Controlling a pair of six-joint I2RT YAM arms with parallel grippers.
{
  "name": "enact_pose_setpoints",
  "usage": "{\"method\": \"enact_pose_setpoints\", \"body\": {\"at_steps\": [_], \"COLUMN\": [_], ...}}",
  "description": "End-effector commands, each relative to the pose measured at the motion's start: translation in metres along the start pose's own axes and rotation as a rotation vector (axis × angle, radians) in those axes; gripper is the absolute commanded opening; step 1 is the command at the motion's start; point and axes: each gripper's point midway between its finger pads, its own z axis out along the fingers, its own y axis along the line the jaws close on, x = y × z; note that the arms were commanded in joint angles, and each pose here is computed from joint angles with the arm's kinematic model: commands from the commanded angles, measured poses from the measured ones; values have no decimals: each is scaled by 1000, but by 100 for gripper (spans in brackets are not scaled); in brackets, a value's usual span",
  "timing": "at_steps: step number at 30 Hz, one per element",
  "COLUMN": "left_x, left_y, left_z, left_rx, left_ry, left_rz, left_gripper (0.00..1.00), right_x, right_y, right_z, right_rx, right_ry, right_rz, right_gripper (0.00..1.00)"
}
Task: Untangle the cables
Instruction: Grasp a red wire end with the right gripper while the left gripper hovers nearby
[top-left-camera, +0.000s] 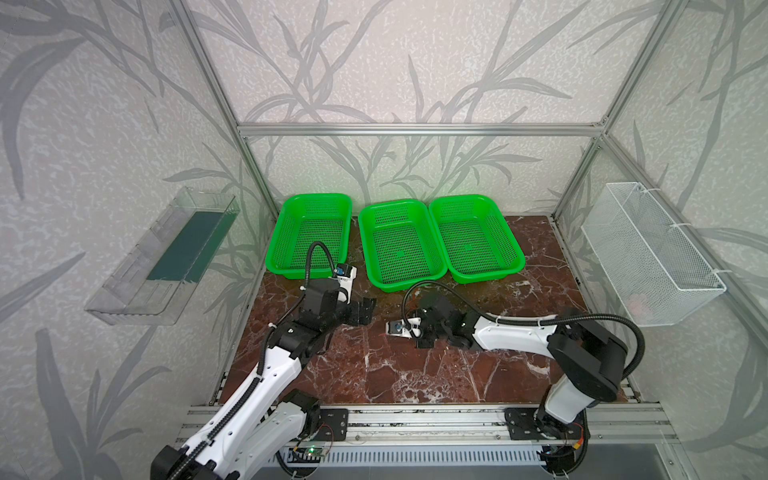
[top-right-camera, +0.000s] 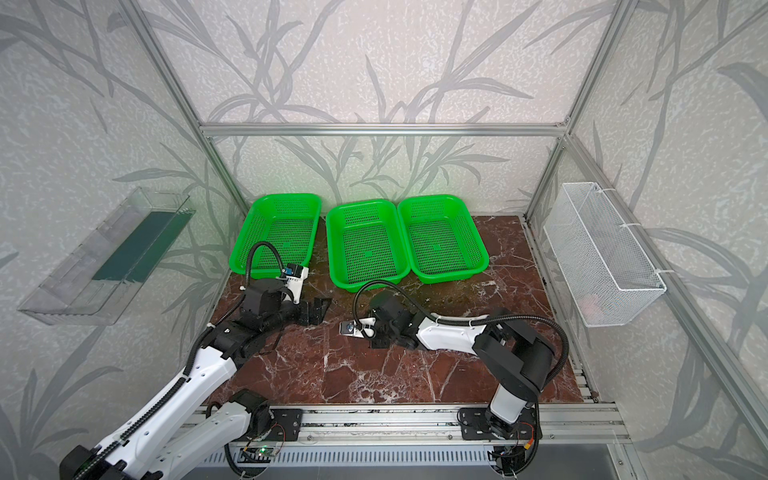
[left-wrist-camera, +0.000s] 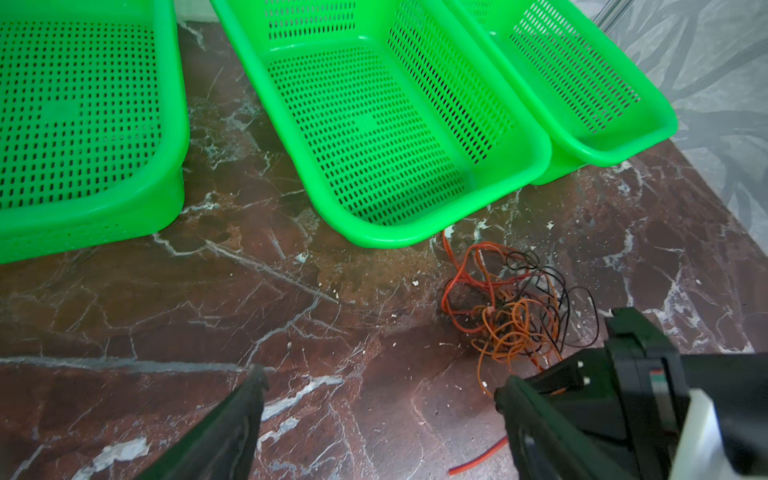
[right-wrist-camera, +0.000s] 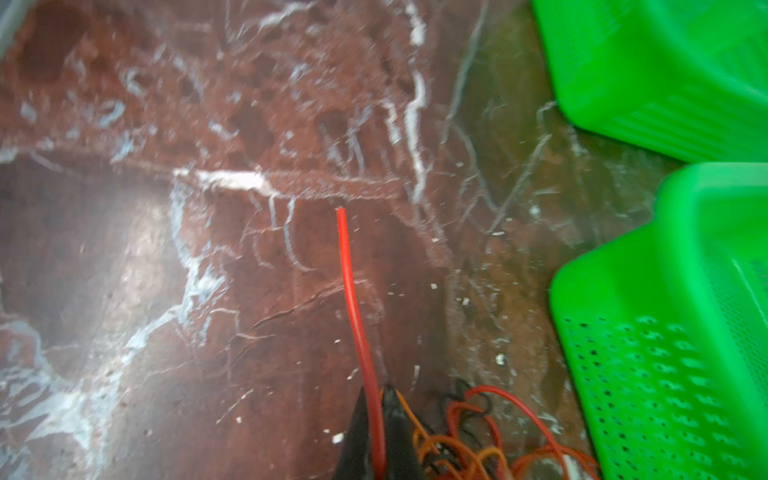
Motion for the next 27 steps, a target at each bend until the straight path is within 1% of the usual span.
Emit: {"method": "enact_pose_setpoints", "body": {"at_steps": [1, 4, 6, 8, 9, 12, 16, 18, 21, 27], "left_x": [-17, -22, -22, -24, -27, -30, -33, -32, -26, -27], "left_y": [-17, -29, -36, -44, -53, -63, -69, -72, -71, -83], "left_z": [-6, -7, -7, -5, -4, 1, 9, 12, 22, 36], "left_rx": [98, 171, 217, 266, 323, 373, 386, 398, 367, 415], "left_ry": [-83, -116, -121, -130, -147, -146, -135, -131, -91, -39], "left_rz": [-34, -73, -101, -135, -118, -164, -191, -204, -220, -237], "left_gripper": [91, 91, 91, 91, 91, 91, 91, 91, 92, 91], "right_x": [-28, -37, -42, -39, -39, -41, -46, -53, -54, -58], "right_y": [-24, -40, -53, -61, -63, -67, -74, -77, -79, -78], "right_z": [-18, -31, -41, -45, -45, -48, -56, -61, -63, -67], "right_rx": [56, 73, 80, 94, 96, 103, 138, 149, 162, 163], "right_ry": [-166, -260, -350, -381, -385, -401, -449, -479, -486, -510], "right_rz": [167, 250, 329, 372, 379, 392, 424, 415, 413, 404], "right_gripper": [0, 0, 0, 0, 0, 0, 0, 0, 0, 0]}}
